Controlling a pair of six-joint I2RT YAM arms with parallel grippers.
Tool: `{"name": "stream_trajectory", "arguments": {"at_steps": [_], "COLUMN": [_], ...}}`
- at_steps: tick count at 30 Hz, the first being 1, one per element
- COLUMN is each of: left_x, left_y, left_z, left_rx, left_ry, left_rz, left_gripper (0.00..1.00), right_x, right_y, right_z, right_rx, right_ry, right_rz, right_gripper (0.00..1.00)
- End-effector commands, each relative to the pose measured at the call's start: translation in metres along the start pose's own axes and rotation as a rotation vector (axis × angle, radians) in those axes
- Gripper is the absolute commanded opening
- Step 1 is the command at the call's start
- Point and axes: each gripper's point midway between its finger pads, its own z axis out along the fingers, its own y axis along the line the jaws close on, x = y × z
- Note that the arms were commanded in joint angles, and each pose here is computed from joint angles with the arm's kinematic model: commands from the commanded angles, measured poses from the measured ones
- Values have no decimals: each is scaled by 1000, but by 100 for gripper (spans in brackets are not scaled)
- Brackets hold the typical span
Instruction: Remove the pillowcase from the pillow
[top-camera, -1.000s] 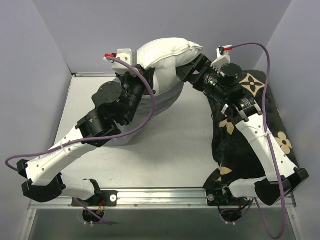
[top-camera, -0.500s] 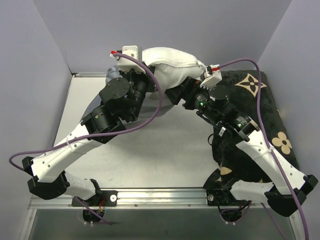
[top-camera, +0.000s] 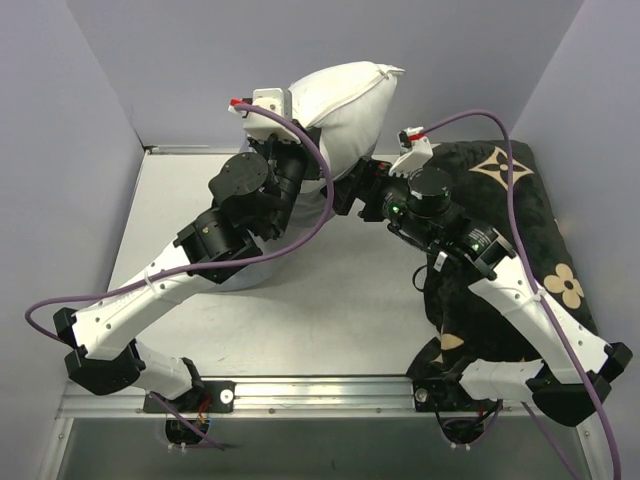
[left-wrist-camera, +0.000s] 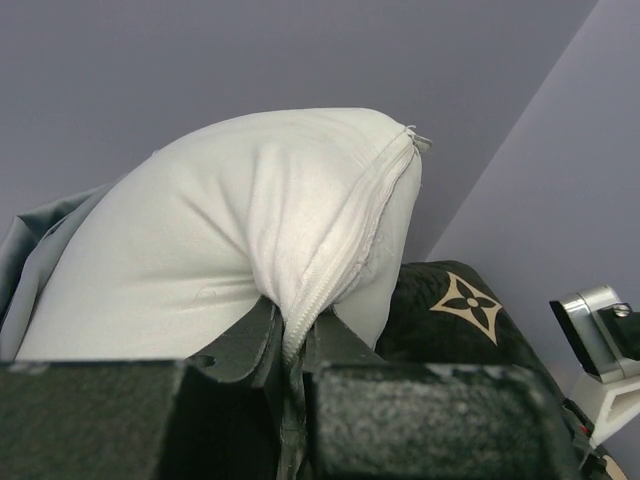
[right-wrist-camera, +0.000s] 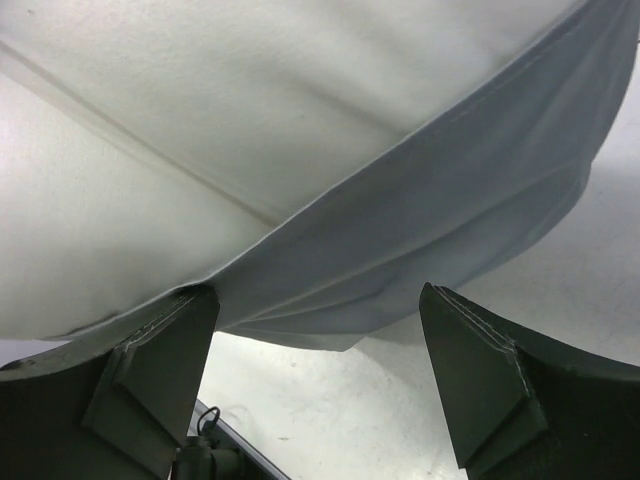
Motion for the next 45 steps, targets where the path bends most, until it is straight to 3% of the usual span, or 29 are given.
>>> {"name": "stream_trajectory", "arguments": {"at_steps": [1, 11, 18, 30, 33, 35, 38, 41, 45], "left_x": [-85, -89, -88, -87, -89, -92, -93, -92, -96], "left_y": [-18, -16, -17, -22, -24, -26, -30, -32, -33], "left_z": [-9, -8, -7, -5, -4, -3, 0, 3, 5], "left_rx": [87, 74, 75, 92, 98, 101, 102, 98, 96], "left_ry": [-202, -214, -214, -212, -220, -227, -230, -239, -249], "left_rz": [-226, -218, -223, -227, -231, -235, -234, -243, -242], "left_gripper": [0, 0, 0, 0, 0, 0, 0, 0, 0], "right_x": [-17, -9, -34, -35, -12, 10, 40, 85, 149], "right_y": [19, 17, 22, 16, 17, 9, 3, -12, -47], "right_z": [6, -22, -34, 7, 14, 18, 19, 26, 36], "right_rx": [-47, -92, -91, -29, -51, -39, -32, -2, 57], "right_ry": [-33, -74, -156, -134, -60, -9, 50, 139, 245], "right_rz": [-12, 37, 47, 47, 34, 19, -21, -64, -80], "right_gripper": [84, 82, 82, 81, 67, 49, 32, 24, 22]}}
